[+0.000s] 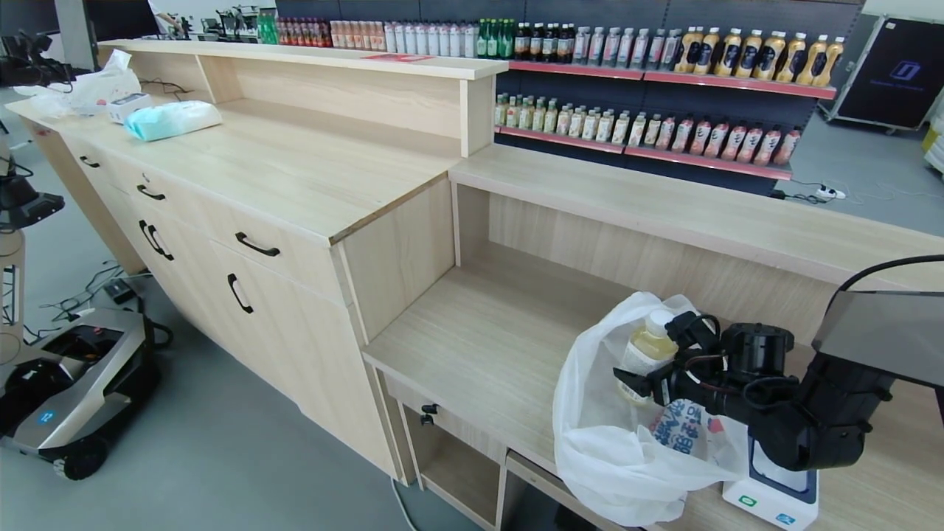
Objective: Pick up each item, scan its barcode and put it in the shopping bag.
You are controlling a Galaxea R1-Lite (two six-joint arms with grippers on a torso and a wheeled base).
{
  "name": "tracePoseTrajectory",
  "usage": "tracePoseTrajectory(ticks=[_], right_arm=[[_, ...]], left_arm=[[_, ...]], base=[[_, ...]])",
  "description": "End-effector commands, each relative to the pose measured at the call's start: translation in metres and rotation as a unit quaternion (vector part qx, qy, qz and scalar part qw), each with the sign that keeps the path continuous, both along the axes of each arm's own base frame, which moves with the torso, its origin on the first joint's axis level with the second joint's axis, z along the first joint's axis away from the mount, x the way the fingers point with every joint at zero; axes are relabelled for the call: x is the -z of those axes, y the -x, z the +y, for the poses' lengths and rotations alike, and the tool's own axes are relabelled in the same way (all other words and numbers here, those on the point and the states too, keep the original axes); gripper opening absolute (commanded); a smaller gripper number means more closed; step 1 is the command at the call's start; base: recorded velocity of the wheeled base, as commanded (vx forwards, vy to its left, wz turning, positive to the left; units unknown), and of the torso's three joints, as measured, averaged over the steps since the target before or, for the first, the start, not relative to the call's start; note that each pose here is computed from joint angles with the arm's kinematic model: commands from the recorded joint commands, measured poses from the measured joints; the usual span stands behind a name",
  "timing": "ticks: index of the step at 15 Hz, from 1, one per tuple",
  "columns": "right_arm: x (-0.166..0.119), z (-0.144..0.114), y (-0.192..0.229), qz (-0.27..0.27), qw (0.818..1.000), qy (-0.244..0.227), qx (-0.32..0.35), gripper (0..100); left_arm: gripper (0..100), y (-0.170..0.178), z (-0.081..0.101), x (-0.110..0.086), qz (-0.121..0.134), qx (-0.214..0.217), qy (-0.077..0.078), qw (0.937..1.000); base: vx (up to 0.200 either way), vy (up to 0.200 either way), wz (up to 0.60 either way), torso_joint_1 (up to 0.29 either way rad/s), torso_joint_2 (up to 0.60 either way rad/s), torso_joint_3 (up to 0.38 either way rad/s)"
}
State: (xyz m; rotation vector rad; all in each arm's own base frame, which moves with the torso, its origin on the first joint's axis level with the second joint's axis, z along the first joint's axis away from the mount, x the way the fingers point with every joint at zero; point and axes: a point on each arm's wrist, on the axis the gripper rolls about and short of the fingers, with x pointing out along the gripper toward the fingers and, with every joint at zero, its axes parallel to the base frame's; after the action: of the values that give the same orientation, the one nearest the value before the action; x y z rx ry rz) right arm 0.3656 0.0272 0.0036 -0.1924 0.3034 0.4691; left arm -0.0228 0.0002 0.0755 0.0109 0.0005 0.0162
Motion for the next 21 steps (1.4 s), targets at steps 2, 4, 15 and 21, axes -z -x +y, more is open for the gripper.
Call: tracePoseTrajectory(ticks=[2,4,15,21], right_arm=[[-0.049,0.001,0.009,-0.042,0.999,-0.022,-0.016,100],[-0.081,-0.002,0.024,-0.049,0.998,-0.024,-0.016,100],[-0.198,-0.061,0.169,-0.133,0.970,0.086,0.182,100],[-0.205,-0.065,0.196,-0.104,0.933,0.099,0.331,100]], left_arm=[[0,0.000,0.000,0.000,0.000,0.000,0.000,1.0000],[0,0.000,0.000,0.000,0.000,0.000,0.000,1.0000],[0,0.000,0.000,0.000,0.000,0.000,0.000,1.0000],[0,0.000,0.000,0.000,0.000,0.000,0.000,1.0000]], base=[[0.000,0.000,0.00,0.000,0.00,0.000],[0.000,0.000,0.00,0.000,0.00,0.000],[0.000,0.000,-0.11,0.000,0.00,0.000],[0.000,0.000,-0.60,0.004,0.00,0.002]])
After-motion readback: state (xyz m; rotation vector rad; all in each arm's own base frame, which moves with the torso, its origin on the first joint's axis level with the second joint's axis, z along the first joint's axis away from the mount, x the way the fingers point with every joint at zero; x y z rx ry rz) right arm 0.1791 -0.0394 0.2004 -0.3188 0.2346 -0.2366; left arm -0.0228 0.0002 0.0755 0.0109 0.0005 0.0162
